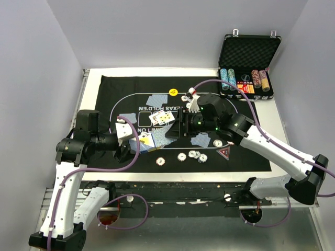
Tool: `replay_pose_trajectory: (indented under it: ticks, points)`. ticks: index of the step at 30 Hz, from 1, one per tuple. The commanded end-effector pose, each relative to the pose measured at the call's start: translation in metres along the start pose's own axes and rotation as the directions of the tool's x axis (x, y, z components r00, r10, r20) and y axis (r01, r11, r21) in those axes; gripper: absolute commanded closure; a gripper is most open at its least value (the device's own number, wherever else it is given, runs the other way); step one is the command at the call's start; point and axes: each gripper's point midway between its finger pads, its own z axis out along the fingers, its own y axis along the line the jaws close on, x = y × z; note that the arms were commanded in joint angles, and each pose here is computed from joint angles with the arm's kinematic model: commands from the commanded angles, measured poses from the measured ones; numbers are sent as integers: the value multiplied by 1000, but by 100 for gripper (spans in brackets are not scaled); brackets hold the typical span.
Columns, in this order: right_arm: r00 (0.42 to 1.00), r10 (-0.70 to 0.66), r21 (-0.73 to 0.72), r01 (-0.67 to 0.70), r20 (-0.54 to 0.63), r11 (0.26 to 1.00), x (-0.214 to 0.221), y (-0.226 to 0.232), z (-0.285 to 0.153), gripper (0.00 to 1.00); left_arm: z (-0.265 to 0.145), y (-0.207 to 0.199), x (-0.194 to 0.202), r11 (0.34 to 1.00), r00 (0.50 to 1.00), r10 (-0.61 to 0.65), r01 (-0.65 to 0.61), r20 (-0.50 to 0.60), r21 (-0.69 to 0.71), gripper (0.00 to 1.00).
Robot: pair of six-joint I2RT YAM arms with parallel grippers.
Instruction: Distribute texas hold em gaming equipment
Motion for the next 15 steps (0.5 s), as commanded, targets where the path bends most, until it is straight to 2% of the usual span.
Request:
replay_pose_trajectory:
  ticks: [1,9,15]
  points:
    - [999,-32,59,31,24,998,-6,-3,-14,41,-2,-2,-18,998,996,56,-57,65,6,80]
    - [999,-40,27,40,23,999,-10,8,-20,53,-3,-2,-18,998,996,59,-59,64,3,80]
    - [999,-49,15,48,16,999,-12,15,-21,55,-2,-2,-17,998,996,56,-56,64,5,80]
